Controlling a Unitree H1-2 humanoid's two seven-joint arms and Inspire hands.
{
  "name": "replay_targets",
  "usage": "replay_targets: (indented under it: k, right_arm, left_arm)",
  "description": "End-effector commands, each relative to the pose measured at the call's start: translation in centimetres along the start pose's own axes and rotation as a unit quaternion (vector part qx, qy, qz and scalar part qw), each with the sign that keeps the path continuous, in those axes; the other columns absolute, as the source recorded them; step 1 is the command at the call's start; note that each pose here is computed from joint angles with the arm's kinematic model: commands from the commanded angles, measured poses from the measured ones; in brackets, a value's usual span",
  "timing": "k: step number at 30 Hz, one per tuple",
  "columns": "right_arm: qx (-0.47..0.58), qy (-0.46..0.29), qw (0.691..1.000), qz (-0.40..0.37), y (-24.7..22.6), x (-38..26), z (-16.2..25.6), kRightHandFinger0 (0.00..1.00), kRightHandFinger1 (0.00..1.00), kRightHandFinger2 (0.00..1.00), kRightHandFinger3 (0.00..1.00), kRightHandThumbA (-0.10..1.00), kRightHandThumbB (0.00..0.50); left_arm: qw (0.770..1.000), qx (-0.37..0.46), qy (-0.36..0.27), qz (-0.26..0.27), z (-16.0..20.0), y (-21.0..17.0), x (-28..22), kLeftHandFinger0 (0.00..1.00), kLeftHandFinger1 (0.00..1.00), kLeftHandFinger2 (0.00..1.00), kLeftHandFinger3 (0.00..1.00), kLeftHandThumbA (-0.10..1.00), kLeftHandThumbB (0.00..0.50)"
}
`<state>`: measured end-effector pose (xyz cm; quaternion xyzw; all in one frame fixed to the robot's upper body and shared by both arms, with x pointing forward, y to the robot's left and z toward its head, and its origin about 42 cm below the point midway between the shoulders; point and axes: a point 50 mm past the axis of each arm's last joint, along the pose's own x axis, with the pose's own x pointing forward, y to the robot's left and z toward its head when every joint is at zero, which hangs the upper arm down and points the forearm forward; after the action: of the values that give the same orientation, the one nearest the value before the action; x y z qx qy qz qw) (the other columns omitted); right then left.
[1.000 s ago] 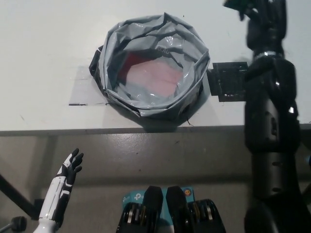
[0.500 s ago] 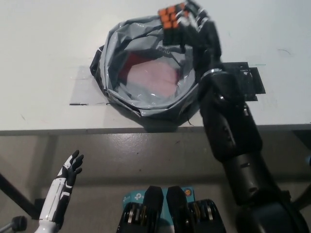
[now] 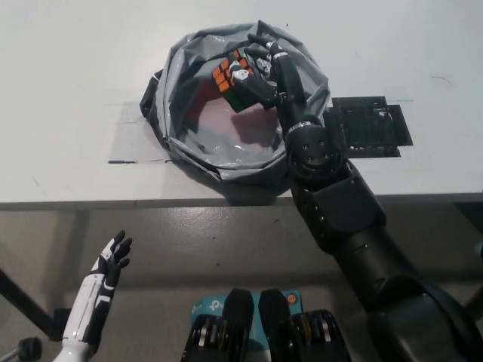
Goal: Use the right hand to pick up a rubix's cube and place it into a plastic bag and lift the bag
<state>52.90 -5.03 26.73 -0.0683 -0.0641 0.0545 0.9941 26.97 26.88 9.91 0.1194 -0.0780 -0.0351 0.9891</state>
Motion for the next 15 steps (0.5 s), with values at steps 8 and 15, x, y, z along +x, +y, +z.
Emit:
replay_targets:
  k: [8, 15]
  right_arm:
    - [-0.109, -0.078, 0.988, 0.074, 0.8, 1.48, 5.01, 1.0, 1.0, 1.0, 1.0, 0.38, 0.346]
    - [-0.191, -0.063, 0.97, 0.134, 0.44, 1.4, 4.3, 1.0, 1.0, 1.0, 1.0, 0.79, 0.373]
  left_arm:
    - [1.0, -0.002, -0.024, -0.008, 1.14, -0.34, 0.39, 1.0, 1.0, 1.0, 1.0, 1.0, 0.205]
    - [1.0, -0.006, -0.025, -0.006, 1.15, -0.2, 0.49, 1.0, 1.0, 1.0, 1.0, 1.0, 0.199]
